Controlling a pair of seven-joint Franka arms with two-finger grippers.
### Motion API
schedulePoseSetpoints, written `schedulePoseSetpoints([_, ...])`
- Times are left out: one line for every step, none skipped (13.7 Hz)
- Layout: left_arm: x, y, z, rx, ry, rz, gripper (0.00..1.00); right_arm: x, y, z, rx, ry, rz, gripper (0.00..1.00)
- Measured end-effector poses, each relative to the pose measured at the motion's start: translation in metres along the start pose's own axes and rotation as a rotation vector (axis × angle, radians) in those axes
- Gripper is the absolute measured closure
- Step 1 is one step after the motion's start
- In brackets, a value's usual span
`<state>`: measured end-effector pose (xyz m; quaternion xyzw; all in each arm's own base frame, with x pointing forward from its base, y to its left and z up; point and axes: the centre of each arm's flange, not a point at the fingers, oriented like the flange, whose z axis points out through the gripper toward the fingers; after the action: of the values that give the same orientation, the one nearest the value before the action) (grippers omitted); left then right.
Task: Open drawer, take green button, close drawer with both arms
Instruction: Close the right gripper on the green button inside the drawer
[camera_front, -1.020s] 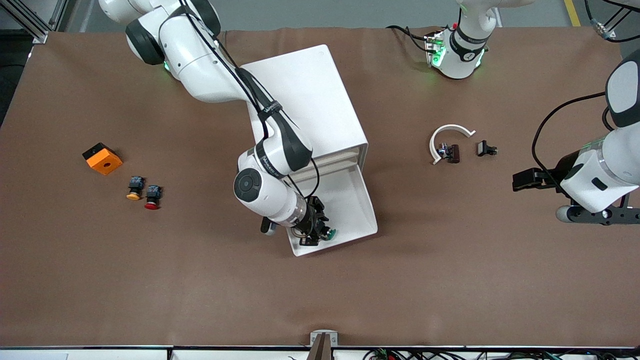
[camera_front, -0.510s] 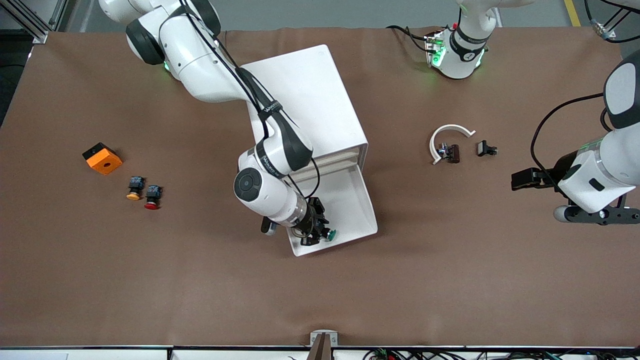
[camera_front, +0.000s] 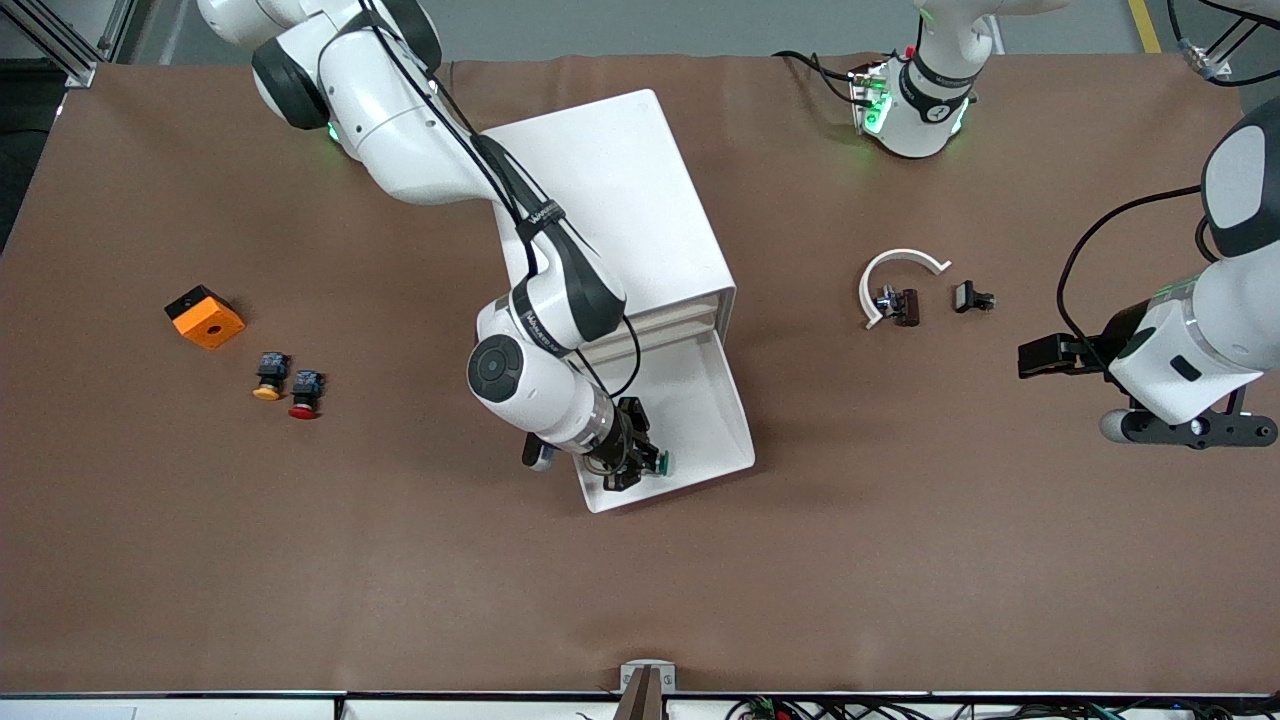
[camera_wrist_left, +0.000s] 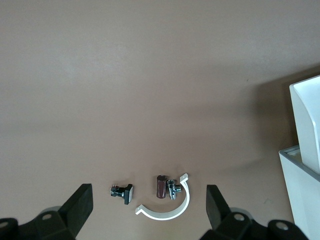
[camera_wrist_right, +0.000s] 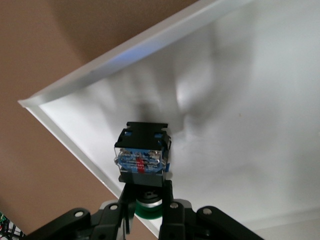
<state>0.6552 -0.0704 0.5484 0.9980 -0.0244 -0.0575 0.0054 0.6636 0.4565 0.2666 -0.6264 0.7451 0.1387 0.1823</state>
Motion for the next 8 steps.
schedulePoseSetpoints([0.0,0.0,0.0,0.0,0.0,0.0,0.0,-0.0005,0.0003,-0.0011,-0.011,0.003,0.0,0.74])
schedulePoseSetpoints([-0.0001,0.0001,-0.0001,0.0,0.0,0.0,0.0,-0.0011,0.0008,-0.0021,-0.02,0.006,-0.001,0.74])
schedulePoseSetpoints([-0.0001,0.0002,-0.0001,0.0,0.0,0.0,0.0,-0.0014,0.0014,-0.0025,-0.025,0.009,-0.002,0.74])
schedulePoseSetpoints([-0.0001,0.0002,-0.0001,0.0,0.0,0.0,0.0,-0.0014,0.0016,-0.0025,-0.027,0.009,-0.001,0.74])
schedulePoseSetpoints([-0.0001,0.0002,-0.0001,0.0,0.0,0.0,0.0,-0.0016,0.0016,-0.0028,-0.028,0.009,-0.001,0.74])
schedulePoseSetpoints([-0.0001,0.0004,-0.0001,0.0,0.0,0.001,0.0,-0.0021,0.0019,-0.0036,-0.03,0.009,0.0,0.74])
schedulePoseSetpoints([-0.0002,0.0007,0.0,0.0,0.0,0.001,0.0,-0.0034,0.0031,-0.0049,-0.044,0.007,0.005,0.74])
schedulePoseSetpoints([-0.0002,0.0009,0.0,0.0,-0.001,0.001,0.0,-0.0056,0.005,-0.0073,-0.067,-0.003,0.018,0.74])
